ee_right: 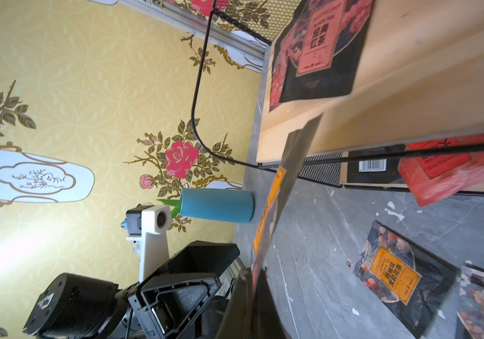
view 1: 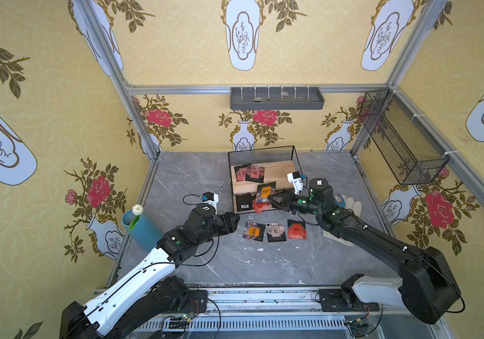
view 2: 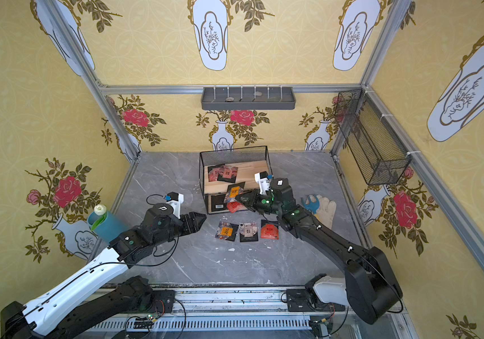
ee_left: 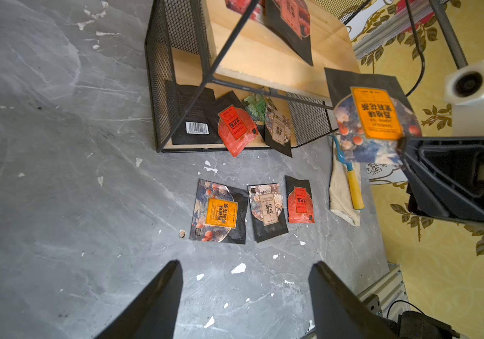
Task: Remove the tea bags from the shelf
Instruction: Pick up the tea bag from the shelf, then place the tea bag at the center of the board.
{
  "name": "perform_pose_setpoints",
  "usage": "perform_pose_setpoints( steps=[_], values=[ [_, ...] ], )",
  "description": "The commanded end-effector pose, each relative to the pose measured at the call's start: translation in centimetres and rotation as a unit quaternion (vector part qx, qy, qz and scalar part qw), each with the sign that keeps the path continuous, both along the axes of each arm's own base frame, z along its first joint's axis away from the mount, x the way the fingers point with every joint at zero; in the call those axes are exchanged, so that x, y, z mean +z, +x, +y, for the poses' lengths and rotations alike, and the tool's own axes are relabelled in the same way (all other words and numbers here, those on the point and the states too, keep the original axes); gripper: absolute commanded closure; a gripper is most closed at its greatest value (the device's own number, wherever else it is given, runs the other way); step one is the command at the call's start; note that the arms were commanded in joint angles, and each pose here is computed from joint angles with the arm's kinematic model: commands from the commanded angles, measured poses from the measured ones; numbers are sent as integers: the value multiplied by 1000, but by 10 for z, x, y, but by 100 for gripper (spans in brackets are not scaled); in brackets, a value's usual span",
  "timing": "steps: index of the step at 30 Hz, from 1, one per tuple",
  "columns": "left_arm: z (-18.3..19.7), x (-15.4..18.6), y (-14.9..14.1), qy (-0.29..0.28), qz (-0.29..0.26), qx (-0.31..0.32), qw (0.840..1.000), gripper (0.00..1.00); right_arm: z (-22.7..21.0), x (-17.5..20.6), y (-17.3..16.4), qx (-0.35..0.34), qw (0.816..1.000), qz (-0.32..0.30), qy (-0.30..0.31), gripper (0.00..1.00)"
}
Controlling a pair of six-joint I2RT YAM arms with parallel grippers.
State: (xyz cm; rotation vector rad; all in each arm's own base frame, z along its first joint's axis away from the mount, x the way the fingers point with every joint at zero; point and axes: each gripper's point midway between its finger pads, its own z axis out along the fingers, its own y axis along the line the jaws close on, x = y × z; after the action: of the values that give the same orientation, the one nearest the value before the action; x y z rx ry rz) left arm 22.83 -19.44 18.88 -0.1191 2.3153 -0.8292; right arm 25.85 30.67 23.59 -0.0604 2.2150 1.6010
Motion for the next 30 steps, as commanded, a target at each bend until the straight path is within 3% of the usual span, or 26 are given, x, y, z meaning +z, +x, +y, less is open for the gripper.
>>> perform_pose_setpoints(
  steps=[1,10,19,30],
  values=[
    [7,-4,-2,5,5,14,1000,23,5,3,-18,47,999,-16,1,100],
    [10,-2,-4,-1,6,22,1000,23,13,-19,-55,145,989,-1,-22,100],
    [11,-2,-5,0,8,23,1000,24,38,-63,-92,259,964,27,-58,100],
    [15,-6,-8,6,10,25,1000,23,66,-107,-103,320,942,56,-88,100]
  ],
)
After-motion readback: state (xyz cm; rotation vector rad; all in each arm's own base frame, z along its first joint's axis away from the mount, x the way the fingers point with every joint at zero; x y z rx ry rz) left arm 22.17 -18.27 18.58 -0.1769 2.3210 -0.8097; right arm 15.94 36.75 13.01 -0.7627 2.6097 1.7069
